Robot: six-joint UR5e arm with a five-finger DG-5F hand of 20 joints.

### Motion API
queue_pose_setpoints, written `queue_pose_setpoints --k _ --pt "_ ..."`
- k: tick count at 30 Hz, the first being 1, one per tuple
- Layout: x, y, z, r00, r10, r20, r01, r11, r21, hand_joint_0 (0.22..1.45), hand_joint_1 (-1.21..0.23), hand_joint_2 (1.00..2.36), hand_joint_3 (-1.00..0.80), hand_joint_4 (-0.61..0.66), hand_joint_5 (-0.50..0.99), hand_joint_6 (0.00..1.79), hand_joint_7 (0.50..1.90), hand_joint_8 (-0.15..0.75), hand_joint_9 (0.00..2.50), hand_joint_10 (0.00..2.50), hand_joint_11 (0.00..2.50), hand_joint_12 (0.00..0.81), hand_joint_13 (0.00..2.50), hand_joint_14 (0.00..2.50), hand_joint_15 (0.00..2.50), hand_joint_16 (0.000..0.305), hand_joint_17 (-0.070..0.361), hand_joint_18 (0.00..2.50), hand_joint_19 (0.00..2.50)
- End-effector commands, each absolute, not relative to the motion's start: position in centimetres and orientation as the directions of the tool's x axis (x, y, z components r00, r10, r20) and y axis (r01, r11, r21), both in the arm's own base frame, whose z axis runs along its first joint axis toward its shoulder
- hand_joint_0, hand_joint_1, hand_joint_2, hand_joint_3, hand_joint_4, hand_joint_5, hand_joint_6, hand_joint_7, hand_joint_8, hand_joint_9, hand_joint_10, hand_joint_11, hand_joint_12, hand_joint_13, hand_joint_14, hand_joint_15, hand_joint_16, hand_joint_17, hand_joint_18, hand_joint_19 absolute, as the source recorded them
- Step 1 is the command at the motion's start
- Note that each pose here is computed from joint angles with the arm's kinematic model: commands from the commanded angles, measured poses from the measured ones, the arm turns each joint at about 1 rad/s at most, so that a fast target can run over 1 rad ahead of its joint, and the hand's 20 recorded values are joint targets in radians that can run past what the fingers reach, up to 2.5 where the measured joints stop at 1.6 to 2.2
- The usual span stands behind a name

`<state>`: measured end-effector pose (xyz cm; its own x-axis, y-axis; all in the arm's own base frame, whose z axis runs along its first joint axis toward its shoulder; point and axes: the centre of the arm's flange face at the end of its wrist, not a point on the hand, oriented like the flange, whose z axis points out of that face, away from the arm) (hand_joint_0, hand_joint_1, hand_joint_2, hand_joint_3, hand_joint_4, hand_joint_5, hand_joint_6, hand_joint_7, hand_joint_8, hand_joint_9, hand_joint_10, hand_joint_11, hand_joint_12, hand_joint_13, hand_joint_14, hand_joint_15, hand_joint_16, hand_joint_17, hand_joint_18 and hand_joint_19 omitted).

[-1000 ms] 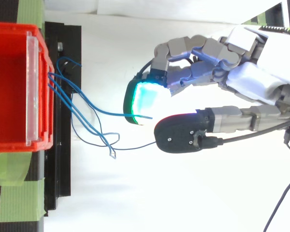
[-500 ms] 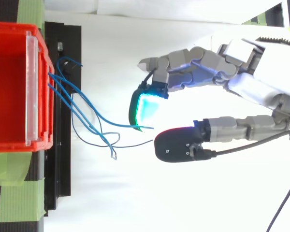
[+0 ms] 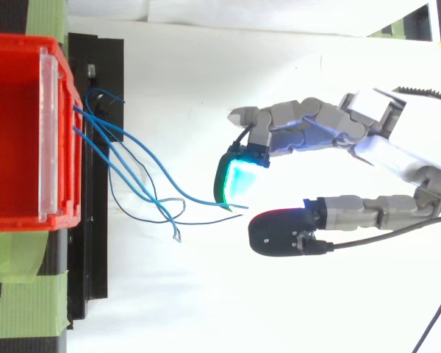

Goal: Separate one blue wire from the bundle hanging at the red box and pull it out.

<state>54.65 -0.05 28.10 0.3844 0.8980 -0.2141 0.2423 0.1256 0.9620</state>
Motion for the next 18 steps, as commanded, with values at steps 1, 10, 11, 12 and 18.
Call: queue_pose_setpoints --k 1,10,11,12,18 --pt "54.1 0.5 27.9 0.386 0.897 -0.213 0.262 0.115 0.958 0.6 -0.82 1.02 0.16 -0.25 -0.11 0.83 1.23 0.253 0.54 0.01 0.55 0.369 0.11 0.01 0.24 0.056 0.127 0.19 0.37" --pt "51.8 1.0 25.0 0.416 0.895 -0.163 0.268 0.051 0.962 0.6 -0.82 1.02 0.17 -0.25 -0.11 0.83 1.22 0.255 0.55 0.01 0.56 0.368 0.12 0.01 0.24 0.056 0.127 0.19 0.36" --pt "51.8 1.1 24.8 0.418 0.895 -0.154 0.257 0.046 0.965 0.6 -0.82 1.02 0.17 -0.25 -0.11 0.83 1.22 0.255 0.55 0.01 0.56 0.368 0.12 0.01 0.24 0.056 0.127 0.19 0.37" --pt "51.8 1.3 24.7 0.416 0.897 -0.146 0.248 0.043 0.968 0.6 -0.82 1.02 0.17 -0.25 -0.11 0.83 1.23 0.255 0.55 0.01 0.56 0.368 0.12 0.01 0.24 0.056 0.127 0.19 0.37" --pt "51.9 1.9 24.4 0.403 0.904 -0.143 0.233 0.049 0.971 0.6 -0.82 1.02 0.17 -0.25 -0.11 0.83 1.23 0.257 0.55 0.01 0.57 0.368 0.13 0.01 0.23 0.056 0.127 0.2 0.37"
